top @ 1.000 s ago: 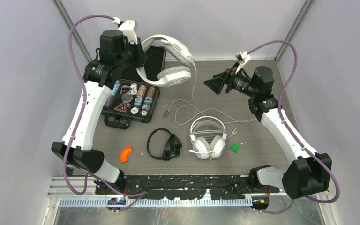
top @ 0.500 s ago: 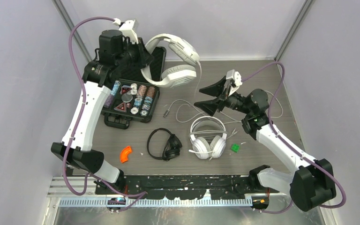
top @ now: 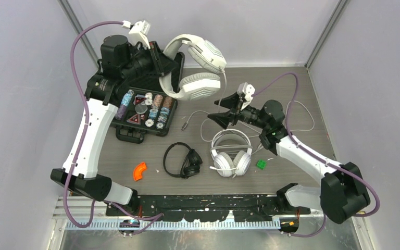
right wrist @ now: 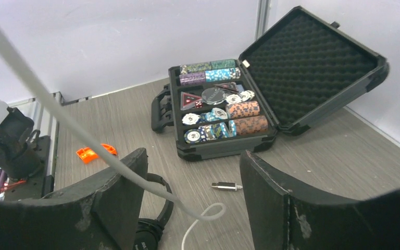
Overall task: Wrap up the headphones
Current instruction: Wrap the headphones cable around the headphones.
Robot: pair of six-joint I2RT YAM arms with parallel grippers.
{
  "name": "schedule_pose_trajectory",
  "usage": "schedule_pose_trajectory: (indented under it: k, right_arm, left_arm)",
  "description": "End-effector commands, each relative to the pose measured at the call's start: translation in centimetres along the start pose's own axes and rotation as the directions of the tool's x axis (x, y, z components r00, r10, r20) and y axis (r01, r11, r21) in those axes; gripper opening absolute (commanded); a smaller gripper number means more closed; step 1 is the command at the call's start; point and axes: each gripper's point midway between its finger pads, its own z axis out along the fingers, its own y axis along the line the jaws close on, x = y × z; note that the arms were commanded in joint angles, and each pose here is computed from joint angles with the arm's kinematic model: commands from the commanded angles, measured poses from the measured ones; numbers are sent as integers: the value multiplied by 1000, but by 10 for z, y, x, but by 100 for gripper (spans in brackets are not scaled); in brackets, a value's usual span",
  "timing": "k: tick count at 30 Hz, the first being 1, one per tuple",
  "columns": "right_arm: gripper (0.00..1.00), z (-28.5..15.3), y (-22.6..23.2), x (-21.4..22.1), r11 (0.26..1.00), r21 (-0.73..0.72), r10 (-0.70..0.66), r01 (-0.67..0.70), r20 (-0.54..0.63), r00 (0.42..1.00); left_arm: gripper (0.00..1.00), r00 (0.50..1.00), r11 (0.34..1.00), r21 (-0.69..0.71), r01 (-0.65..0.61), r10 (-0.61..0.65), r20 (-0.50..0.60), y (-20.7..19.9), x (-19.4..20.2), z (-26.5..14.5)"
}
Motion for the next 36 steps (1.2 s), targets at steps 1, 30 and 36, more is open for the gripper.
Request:
schedule_pose_trajectory:
  k: [1,30,36]
  right_arm:
    - [68,18,8,-13,998,-31,-56,58,79,995]
    - [0,60,-17,-49,995,42,-94,90,103,990]
    - [0,55,-24,-48,991,85,-110,105,57,992]
  left_arm:
    - [0,993,980,194,34,-55,103,-50,-30,-22]
    - [0,969,807,578,118,34,-244,-115,61,-56]
    - [0,939,822,567,41,163,-304,-98,97,-67]
